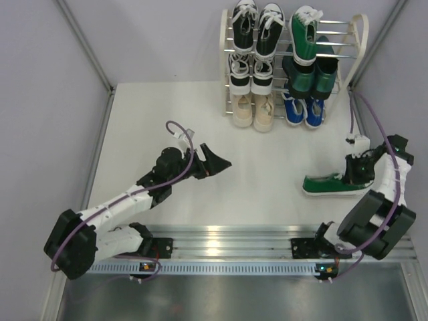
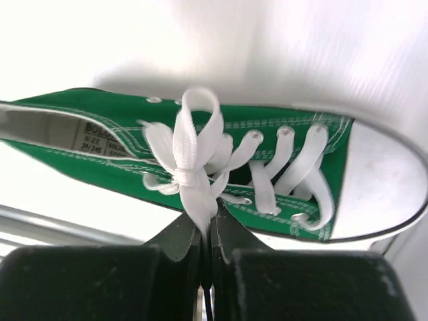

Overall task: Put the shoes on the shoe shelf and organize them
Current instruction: Pick up the shoe.

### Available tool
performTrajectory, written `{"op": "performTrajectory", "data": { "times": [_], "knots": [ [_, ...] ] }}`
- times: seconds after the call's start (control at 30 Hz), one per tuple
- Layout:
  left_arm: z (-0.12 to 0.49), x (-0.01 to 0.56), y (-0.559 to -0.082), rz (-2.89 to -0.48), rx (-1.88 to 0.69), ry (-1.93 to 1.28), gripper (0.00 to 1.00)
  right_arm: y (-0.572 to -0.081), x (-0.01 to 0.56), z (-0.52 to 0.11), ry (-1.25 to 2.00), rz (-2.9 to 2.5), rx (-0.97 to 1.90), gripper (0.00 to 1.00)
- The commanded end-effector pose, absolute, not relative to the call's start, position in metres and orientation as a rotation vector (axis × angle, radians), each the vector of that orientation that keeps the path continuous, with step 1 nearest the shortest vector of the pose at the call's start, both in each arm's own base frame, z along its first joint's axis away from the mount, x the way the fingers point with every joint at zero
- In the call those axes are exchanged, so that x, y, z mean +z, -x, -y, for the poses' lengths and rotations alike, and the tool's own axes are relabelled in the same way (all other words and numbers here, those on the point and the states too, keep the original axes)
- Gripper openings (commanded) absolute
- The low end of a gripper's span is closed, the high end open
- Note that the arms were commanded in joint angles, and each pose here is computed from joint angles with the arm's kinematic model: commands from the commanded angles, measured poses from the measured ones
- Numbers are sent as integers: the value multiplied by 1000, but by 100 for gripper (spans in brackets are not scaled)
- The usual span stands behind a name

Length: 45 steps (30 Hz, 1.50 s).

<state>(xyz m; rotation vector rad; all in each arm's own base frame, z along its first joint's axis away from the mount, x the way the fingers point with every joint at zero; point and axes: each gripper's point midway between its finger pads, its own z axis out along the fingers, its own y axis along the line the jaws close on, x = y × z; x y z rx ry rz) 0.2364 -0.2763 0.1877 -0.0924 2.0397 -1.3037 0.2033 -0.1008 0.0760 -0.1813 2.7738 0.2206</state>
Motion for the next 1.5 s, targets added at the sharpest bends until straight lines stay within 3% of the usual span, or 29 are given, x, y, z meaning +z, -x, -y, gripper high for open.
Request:
{"op": "performTrajectory", "data": {
  "times": [0.0, 0.3, 0.5, 0.73, 1.23, 1.3, 1.33, 1.4, 1.43, 1.47],
  "knots": [
    [299, 206, -239, -1980, -1420, 24, 98, -255, 156, 55, 593, -2265, 307, 0],
    [374, 196, -232, -2083, -1707, -154, 98, -248, 186, -43, 1110, -1991, 483, 0],
    [391, 205, -230, -2015, -1803, -306, 98, -242, 203, -83, 1370, -1811, 533, 0],
    [403, 202, -220, -1994, -1914, -465, 98, -233, 218, -118, 1538, -1682, 582, 0],
    [417, 240, -236, -1756, -2126, -324, 97, -214, 242, -170, 1650, -1509, 625, 0],
    [417, 239, -237, -1756, -2123, -315, 85, -216, 246, -175, 1634, -1506, 625, 0],
    [417, 239, -238, -1755, -2119, -310, 70, -218, 247, -176, 1627, -1507, 619, 0],
    [416, 239, -238, -1753, -2115, -312, 50, -221, 249, -174, 1603, -1535, 599, 0],
    [416, 240, -238, -1748, -2111, -313, 35, -225, 252, -174, 1591, -1538, 577, 0],
    [413, 240, -238, -1752, -2098, -308, 12, -228, 252, -172, 1578, -1557, 566, 4]
  ]
}}
